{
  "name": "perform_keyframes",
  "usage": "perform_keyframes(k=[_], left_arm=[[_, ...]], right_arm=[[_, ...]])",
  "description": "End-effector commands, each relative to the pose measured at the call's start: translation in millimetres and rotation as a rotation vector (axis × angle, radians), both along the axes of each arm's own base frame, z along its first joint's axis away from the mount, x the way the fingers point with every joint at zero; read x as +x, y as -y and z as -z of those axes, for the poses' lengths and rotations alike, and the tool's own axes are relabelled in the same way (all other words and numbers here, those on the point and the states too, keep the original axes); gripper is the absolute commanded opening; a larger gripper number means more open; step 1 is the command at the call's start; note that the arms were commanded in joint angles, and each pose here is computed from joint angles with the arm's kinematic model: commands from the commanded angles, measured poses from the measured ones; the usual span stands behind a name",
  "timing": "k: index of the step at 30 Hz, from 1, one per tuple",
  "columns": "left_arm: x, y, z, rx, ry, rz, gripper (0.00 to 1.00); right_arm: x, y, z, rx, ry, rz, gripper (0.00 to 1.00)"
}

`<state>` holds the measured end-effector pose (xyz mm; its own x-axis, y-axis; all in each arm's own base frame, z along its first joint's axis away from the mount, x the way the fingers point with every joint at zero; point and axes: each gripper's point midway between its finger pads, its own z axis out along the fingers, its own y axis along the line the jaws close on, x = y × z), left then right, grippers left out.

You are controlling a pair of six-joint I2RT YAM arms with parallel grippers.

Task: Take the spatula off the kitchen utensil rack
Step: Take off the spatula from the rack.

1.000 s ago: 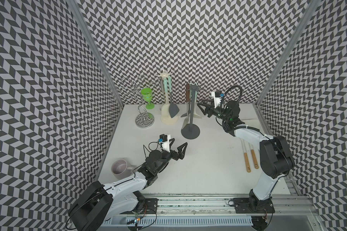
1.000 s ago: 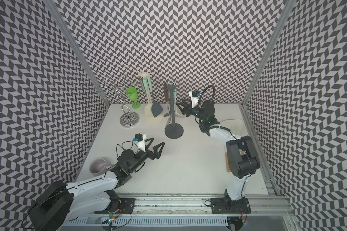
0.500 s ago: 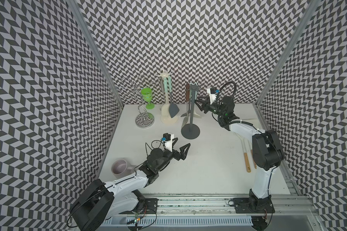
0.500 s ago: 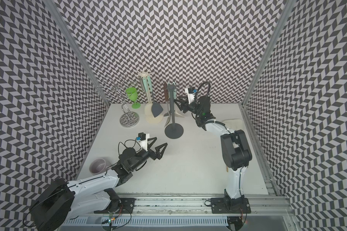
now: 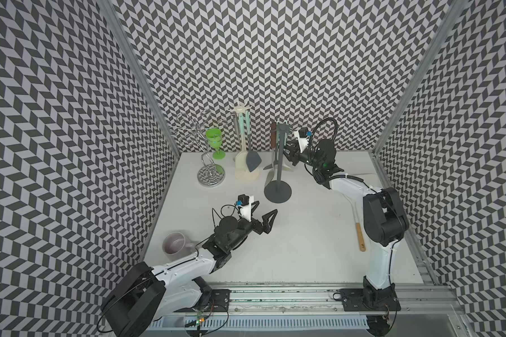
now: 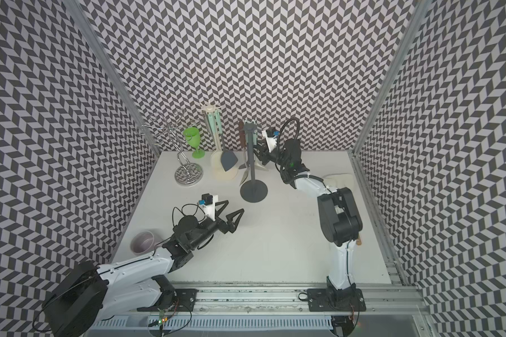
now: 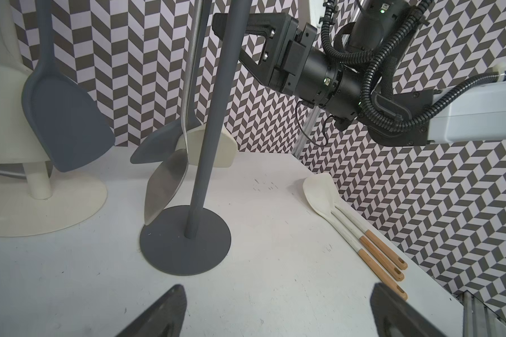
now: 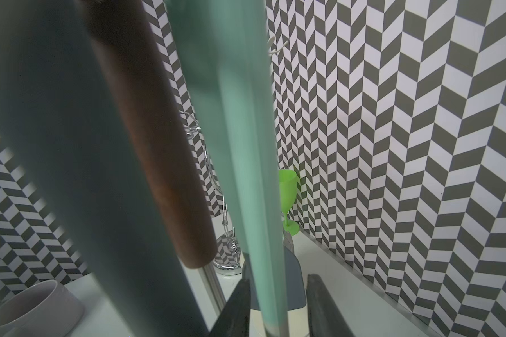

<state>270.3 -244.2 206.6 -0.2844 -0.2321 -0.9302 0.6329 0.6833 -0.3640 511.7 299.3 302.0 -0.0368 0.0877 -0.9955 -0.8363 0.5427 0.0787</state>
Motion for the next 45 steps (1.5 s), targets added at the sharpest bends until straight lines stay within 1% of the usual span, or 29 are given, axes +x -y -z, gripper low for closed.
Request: perform_keyframes(k=[1, 3, 9, 14, 19, 23, 27, 30, 32, 35, 38, 43, 45], left_arm=[[-3.0, 2.2, -10.0, -0.007, 0.03, 0.014, 1.0], [-2.9, 2.2, -10.8, -0.008, 0.031, 0.014, 1.0], [-3.5, 1.1, -10.8, -0.01, 0.033, 0.011, 1.0], [-3.3, 0.3, -11.2, -0.011, 0.034, 0.006, 1.0], [-3.6, -2.2, -13.1, -0.015, 0.04, -0.004, 1.0], [-4.3, -4.1, -14.6, -0.018, 0.045, -0.01, 1.0], [-5.5, -5.9, -16.6, -0.024, 0.048, -0.013, 1.0], [-6.8, -7.7, -18.5, -0.028, 0.055, -0.016, 1.0], [-7.5, -9.2, -20.2, -0.032, 0.06, -0.02, 1.0], [-8.5, -10.8, -21.6, -0.037, 0.064, -0.023, 1.0], [-8.7, -11.9, -21.7, -0.04, 0.064, -0.028, 1.0], [-8.9, -14.3, -22.9, -0.044, 0.067, -0.038, 1.0], [-8.9, -15.2, -23.4, -0.045, 0.068, -0.041, 1.0]], right_arm=[[-2.7, 0.8, -23.2, -0.003, 0.095, 0.019, 0.26], [-4.6, 0.9, -26.1, -0.015, 0.105, 0.025, 0.21], [-10.8, 3.8, -36.9, -0.044, 0.149, 0.06, 0.13], [-9.6, 10.2, -46.5, -0.045, 0.158, 0.118, 0.0], [-4.9, 15.4, -54.3, -0.023, 0.154, 0.185, 0.0], [8.0, 29.2, -61.4, 0.017, 0.118, 0.295, 0.0], [11.6, 35.3, -63.5, 0.046, 0.096, 0.336, 0.0], [-0.2, 32.9, -71.2, 0.082, 0.122, 0.298, 0.0], [-4.3, 34.3, -74.2, 0.087, 0.132, 0.315, 0.0], [-18.8, 33.1, -81.5, 0.092, 0.182, 0.305, 0.0], [-24.2, 29.5, -81.5, 0.049, 0.207, 0.327, 0.0], [-3.0, 43.7, -77.1, -0.039, 0.143, 0.522, 0.0], [5.1, 47.9, -73.9, -0.077, 0.11, 0.569, 0.0]])
